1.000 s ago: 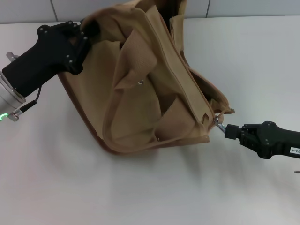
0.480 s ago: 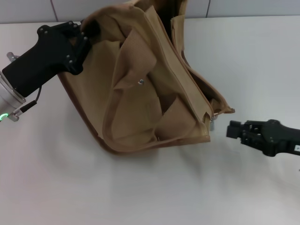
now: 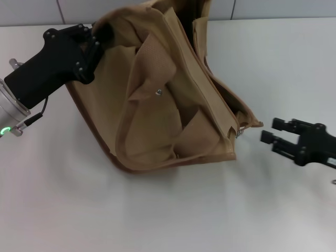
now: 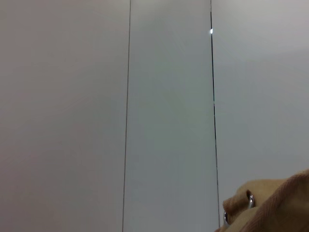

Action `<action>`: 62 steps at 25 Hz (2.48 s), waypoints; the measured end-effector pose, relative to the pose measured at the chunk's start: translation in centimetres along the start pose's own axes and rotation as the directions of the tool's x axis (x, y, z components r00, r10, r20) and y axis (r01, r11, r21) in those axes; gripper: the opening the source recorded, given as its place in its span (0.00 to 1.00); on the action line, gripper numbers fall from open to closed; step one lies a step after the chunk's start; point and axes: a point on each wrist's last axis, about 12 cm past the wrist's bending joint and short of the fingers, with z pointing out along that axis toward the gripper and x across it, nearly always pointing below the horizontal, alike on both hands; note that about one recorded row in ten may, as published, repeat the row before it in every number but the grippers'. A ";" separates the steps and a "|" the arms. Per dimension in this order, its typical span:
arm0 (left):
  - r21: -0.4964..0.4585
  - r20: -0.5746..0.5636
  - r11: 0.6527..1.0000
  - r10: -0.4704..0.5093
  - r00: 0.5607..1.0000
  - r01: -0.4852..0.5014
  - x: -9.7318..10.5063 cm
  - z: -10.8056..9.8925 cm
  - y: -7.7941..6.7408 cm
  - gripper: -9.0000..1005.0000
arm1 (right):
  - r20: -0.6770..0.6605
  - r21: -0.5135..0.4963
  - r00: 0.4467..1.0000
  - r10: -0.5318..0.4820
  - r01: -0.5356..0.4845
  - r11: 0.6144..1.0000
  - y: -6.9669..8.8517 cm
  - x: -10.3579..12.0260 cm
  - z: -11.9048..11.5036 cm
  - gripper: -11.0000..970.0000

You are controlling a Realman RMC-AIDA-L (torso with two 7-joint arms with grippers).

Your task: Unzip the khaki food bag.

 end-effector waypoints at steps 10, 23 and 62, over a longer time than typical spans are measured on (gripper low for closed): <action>0.009 0.002 1.000 -0.007 1.000 0.007 0.1 0.3 -0.2 0.17 | 0.091 0.025 0.987 -0.136 0.134 0.991 1.4 0.1 3.5 0.54; 0.010 0.001 1.000 -0.007 1.000 0.007 0.1 0.4 -0.2 0.17 | 0.068 0.026 0.989 -0.133 0.131 0.991 1.3 0.1 4.4 0.36; -0.210 0.015 0.953 -0.219 0.976 0.217 2.3 -7.9 -2.3 0.59 | 0.263 -0.143 0.939 0.223 -0.190 0.971 -2.8 -10.1 0.9 0.21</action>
